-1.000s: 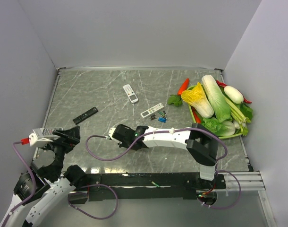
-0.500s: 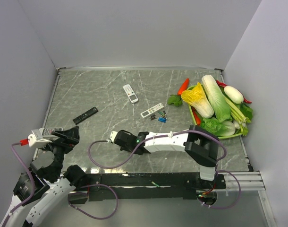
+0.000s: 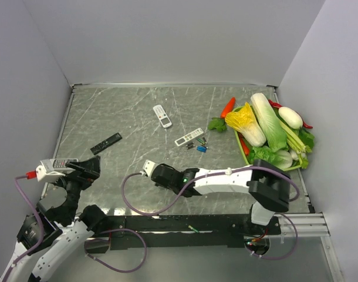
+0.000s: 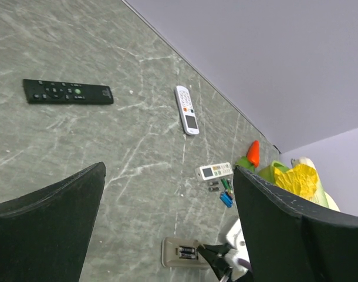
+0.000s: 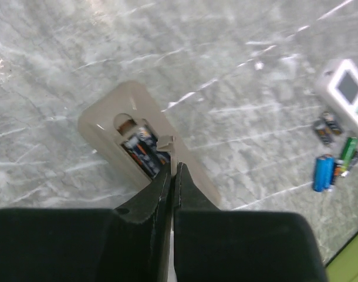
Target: Load the batteries into the remote control
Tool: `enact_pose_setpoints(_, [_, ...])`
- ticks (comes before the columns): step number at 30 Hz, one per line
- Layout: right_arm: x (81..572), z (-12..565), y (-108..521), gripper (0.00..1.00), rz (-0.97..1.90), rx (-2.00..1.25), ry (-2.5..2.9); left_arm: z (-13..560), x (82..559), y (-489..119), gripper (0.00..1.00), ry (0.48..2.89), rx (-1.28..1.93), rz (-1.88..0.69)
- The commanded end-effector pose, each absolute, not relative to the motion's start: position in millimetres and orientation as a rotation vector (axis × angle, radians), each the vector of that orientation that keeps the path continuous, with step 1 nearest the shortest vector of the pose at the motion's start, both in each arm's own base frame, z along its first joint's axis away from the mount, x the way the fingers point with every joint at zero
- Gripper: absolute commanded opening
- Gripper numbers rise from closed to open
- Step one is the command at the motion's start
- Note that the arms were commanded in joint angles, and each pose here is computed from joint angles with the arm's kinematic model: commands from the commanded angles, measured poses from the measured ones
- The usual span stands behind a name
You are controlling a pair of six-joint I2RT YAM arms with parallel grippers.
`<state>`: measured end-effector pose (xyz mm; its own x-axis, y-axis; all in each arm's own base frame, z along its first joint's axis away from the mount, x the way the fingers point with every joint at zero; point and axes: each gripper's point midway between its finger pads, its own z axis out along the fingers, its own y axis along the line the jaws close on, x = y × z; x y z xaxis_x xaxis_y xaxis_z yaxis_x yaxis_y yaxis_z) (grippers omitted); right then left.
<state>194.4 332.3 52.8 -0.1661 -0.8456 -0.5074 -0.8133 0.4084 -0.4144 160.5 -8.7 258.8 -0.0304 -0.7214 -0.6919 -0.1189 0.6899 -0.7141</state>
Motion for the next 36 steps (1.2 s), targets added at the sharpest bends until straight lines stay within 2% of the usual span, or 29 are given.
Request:
enact_pose_setpoints(1, [205, 119, 342, 0.0, 0.058, -1.222, 1.81, 263, 168, -39, 0.94, 1.604, -0.643, -0.651])
enact_pose_setpoints(6, [206, 152, 340, 0.0, 0.153, -1.147, 1.643, 233, 182, -104, 0.95, 1.797, -0.563, -0.81])
enact_pose_setpoints(11, [192, 175, 339, 0.0, 0.285, -1.154, 1.479, 231, 181, -184, 0.92, 1.884, -0.327, -1.14])
enact_pose_setpoints(15, [181, 187, 339, 0.0, 0.347, -1.189, 1.405, 228, 173, -219, 0.91, 1.912, -0.061, -1.236])
enact_pose_setpoints(20, [174, 191, 338, 0.0, 0.37, -1.229, 1.359, 224, 167, -249, 0.89, 1.98, 0.115, -1.321])
enact_pose_setpoints(31, [170, 188, 341, 0.0, 0.369, -1.292, 1.341, 223, 164, -270, 0.7, 2.045, 0.229, -1.386])
enact_pose_setpoints(36, [169, 188, 341, 0.0, 0.371, -1.293, 1.329, 222, 165, -272, 0.56, 2.061, 0.21, -1.4])
